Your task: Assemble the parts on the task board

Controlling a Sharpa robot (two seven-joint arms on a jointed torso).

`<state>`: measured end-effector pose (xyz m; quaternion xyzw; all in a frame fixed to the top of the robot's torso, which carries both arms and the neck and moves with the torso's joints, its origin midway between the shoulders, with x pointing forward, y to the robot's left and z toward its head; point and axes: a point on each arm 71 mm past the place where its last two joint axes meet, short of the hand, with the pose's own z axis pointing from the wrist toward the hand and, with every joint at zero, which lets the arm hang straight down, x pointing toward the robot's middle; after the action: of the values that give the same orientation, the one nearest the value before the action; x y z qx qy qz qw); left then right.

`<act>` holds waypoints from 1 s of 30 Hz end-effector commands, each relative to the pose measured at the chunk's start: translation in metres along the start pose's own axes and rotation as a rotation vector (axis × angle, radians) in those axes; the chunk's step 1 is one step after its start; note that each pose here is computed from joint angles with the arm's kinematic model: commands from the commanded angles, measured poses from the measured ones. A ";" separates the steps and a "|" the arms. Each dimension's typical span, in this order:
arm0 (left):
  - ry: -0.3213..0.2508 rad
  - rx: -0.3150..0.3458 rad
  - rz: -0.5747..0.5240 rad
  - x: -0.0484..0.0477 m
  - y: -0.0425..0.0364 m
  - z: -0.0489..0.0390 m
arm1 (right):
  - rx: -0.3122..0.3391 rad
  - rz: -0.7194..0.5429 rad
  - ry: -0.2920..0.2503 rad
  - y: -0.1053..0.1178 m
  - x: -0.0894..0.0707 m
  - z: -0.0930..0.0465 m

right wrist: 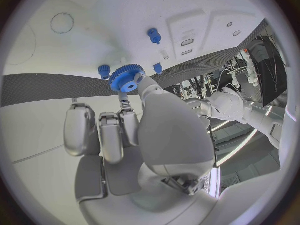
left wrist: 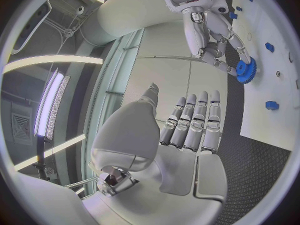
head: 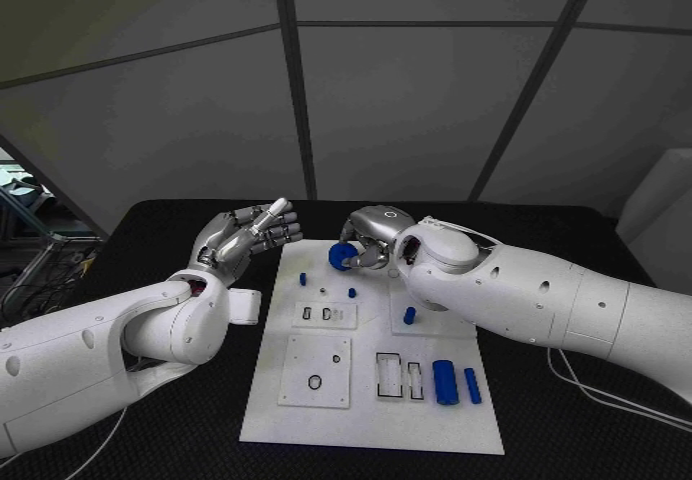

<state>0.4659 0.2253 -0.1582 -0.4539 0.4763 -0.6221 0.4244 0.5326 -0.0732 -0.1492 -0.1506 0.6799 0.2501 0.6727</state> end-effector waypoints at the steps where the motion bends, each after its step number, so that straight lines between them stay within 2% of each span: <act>1: 0.013 0.006 -0.005 0.0019 -0.0014 0.0004 | -0.005 -0.033 0.056 0.001 0.003 0.001; 30: 0.010 0.004 -0.003 0.0010 -0.0014 0.0005 | 0.024 -0.072 0.126 -0.004 0.011 0.004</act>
<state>0.4661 0.2259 -0.1582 -0.4542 0.4764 -0.6215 0.4248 0.5375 -0.0728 -0.1602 -0.1751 0.7111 0.2145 0.6462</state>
